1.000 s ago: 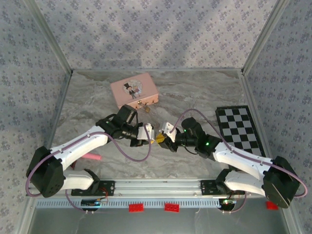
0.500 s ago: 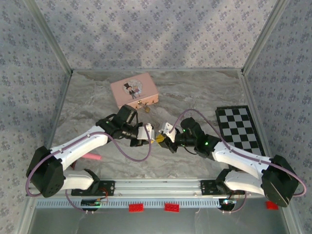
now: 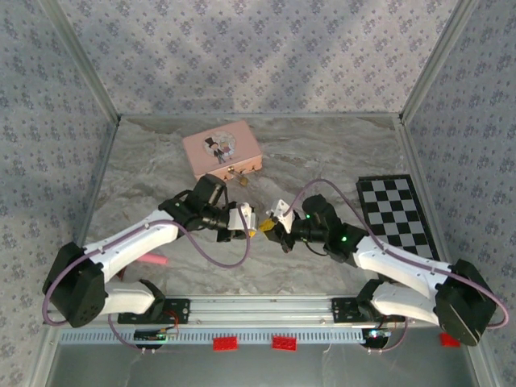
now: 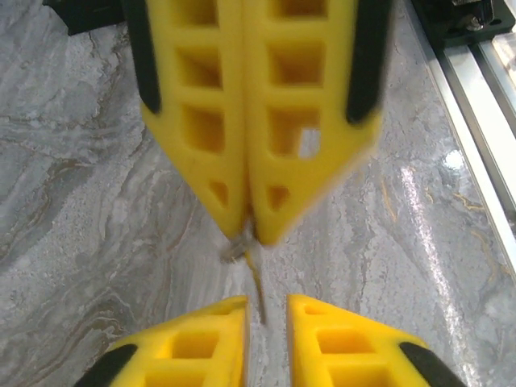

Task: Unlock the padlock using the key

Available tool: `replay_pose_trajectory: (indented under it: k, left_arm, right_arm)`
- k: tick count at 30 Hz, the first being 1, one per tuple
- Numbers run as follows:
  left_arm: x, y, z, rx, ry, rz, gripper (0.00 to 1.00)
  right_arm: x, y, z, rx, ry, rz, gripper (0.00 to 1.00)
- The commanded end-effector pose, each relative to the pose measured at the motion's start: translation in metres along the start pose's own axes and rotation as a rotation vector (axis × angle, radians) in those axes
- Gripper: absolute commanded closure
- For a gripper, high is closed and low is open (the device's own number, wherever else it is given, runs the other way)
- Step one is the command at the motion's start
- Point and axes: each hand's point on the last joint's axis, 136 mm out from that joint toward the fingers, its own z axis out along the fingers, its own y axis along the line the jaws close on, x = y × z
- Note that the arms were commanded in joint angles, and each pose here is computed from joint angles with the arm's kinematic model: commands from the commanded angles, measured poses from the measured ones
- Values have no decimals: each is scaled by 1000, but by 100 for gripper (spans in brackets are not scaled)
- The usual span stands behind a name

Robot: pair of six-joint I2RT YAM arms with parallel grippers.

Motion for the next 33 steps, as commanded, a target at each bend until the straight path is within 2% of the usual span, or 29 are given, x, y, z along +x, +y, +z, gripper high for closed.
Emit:
replay_pose_trajectory:
  k: [1, 4, 7, 16, 21, 33]
  left_arm:
    - [-16, 15, -14, -99, -106, 0, 72]
    - [-25, 24, -25, -171, -196, -11, 67]
    - [-33, 25, -31, -179, -260, -26, 63]
    - [-43, 22, -27, -90, -347, -104, 60]
    - [-53, 17, -33, -85, -404, -86, 62]
    - [-60, 24, -43, -121, -433, -97, 61]
  right_arm:
    - [-21, -10, -12, 37, -136, 89, 100]
    - [-24, -17, -19, 55, -211, 157, 100]
    - [-26, -21, -23, 55, -272, 214, 100]
    - [-55, -8, -32, -36, -446, 269, 100]
    - [-62, -1, -29, -68, -467, 253, 100]
    - [-54, 2, -25, -74, -441, 234, 100]
